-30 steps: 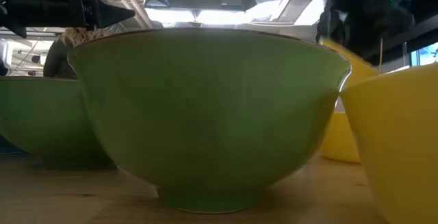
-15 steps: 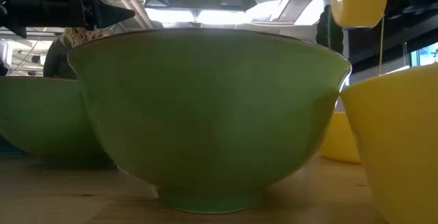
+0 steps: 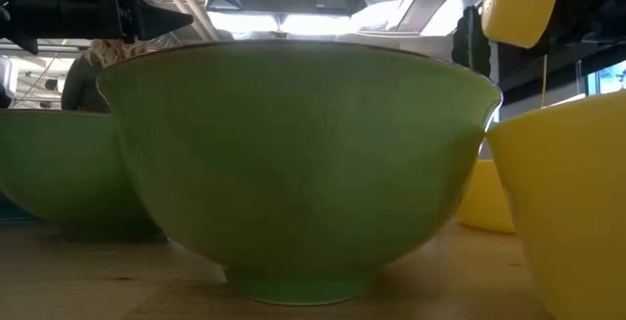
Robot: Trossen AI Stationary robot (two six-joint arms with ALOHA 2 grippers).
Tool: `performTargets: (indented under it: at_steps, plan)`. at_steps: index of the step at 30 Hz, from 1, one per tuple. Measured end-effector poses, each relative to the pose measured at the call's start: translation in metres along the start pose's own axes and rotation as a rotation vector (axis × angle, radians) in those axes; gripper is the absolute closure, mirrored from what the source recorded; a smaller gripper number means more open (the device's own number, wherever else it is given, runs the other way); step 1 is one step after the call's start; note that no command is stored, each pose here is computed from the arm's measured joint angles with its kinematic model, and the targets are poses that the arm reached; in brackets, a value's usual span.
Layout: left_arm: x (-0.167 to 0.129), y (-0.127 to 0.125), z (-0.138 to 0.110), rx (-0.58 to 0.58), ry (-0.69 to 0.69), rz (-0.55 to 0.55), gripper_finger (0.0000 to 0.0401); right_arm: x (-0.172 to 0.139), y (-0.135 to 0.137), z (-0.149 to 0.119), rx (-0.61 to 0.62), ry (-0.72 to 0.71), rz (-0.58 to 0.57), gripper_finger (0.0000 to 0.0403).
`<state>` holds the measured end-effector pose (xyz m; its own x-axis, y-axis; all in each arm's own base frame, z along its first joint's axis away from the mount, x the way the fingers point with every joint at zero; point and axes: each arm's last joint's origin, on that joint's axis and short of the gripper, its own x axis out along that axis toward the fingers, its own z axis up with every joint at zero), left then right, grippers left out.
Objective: Pick & Place Mini bowls
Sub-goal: Put the yellow bowl on the shelf
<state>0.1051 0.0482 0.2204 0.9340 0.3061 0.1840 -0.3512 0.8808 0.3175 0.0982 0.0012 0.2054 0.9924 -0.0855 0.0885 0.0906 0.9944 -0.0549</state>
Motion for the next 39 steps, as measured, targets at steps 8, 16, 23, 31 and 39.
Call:
performTargets:
  at_steps: [8,16,23,31,39]
  plan:
    - [0.0,0.0,0.0,0.0,0.0,0.0,0.0397,0.002,0.001,-0.017,-0.034,-0.033,-0.003,0.0397]
    - [0.0,0.0,0.0,0.0,0.0,0.0,0.0397,0.002,0.001,-0.014,-0.078,-0.077,-0.008,0.0396]
    - [0.0,0.0,0.0,0.0,-0.001,0.0,0.0397,0.002,-0.001,0.013,-0.106,-0.177,-0.024,0.0399]
    - [0.0,0.0,0.0,0.0,-0.001,0.001,0.0397,0.034,-0.004,0.064,-0.125,0.038,-0.141,0.0401]
    - [0.0,0.0,0.0,0.0,-0.001,0.0,0.0397,0.117,-0.015,0.131,-0.289,0.341,-0.377,0.0401]
